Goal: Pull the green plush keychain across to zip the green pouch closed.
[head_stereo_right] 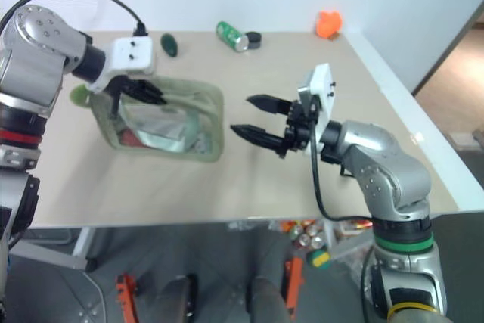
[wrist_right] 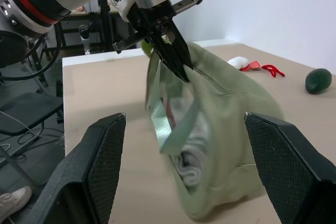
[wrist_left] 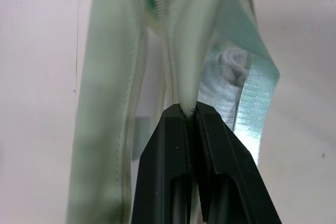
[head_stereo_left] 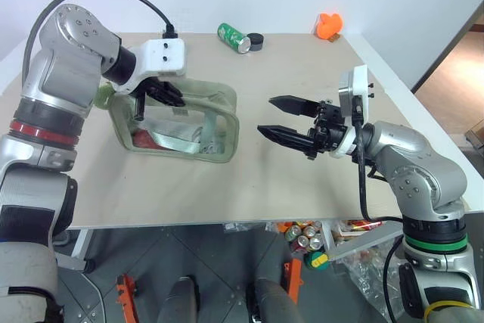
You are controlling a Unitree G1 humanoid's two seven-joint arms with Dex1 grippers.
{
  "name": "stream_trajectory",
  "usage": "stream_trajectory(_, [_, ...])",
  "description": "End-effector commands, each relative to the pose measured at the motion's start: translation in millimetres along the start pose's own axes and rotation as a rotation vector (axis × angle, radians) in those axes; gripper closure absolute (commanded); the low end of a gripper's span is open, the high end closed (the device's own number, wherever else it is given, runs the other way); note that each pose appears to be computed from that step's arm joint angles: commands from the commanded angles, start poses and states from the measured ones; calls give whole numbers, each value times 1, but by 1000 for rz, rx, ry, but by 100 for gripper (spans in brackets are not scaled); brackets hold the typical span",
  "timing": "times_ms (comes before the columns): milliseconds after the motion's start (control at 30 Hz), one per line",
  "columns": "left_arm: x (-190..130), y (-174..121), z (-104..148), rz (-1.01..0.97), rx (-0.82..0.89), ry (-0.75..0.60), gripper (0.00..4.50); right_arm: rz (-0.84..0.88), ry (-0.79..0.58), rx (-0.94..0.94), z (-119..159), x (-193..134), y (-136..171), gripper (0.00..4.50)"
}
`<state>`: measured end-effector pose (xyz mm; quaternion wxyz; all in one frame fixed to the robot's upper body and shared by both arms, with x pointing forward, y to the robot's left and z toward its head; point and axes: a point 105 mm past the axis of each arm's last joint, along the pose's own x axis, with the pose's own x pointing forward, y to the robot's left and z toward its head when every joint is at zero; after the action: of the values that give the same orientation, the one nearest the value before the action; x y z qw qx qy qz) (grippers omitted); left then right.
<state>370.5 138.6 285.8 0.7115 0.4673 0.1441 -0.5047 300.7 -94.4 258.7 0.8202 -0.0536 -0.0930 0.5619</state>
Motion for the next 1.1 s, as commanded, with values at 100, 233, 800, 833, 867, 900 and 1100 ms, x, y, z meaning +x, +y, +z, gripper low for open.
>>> stream_trajectory(100, [-14,1,30,29,40,-90,442,16,-22,-42,11,1,1,78])
stream_trajectory(233, [-14,-1,28,25,48,-84,442,16,-22,-44,12,0,1,78])
stream_trajectory(800, [2,-24,15,-41,56,-71,179,18,-18,-46,12,0,3,78])
stream_trajectory(833, [2,-25,15,-43,55,-72,146,17,-17,-46,12,-1,3,78])
stream_trajectory(867, [2,-25,15,-44,57,-72,105,17,-17,-46,12,-1,3,78])
stream_trajectory(900, [1,-25,17,-42,58,-84,76,16,-17,-46,12,-1,3,78])
stream_trajectory(1100, [-29,-16,44,-37,2,-276,11,15,-16,-40,12,-1,3,78])
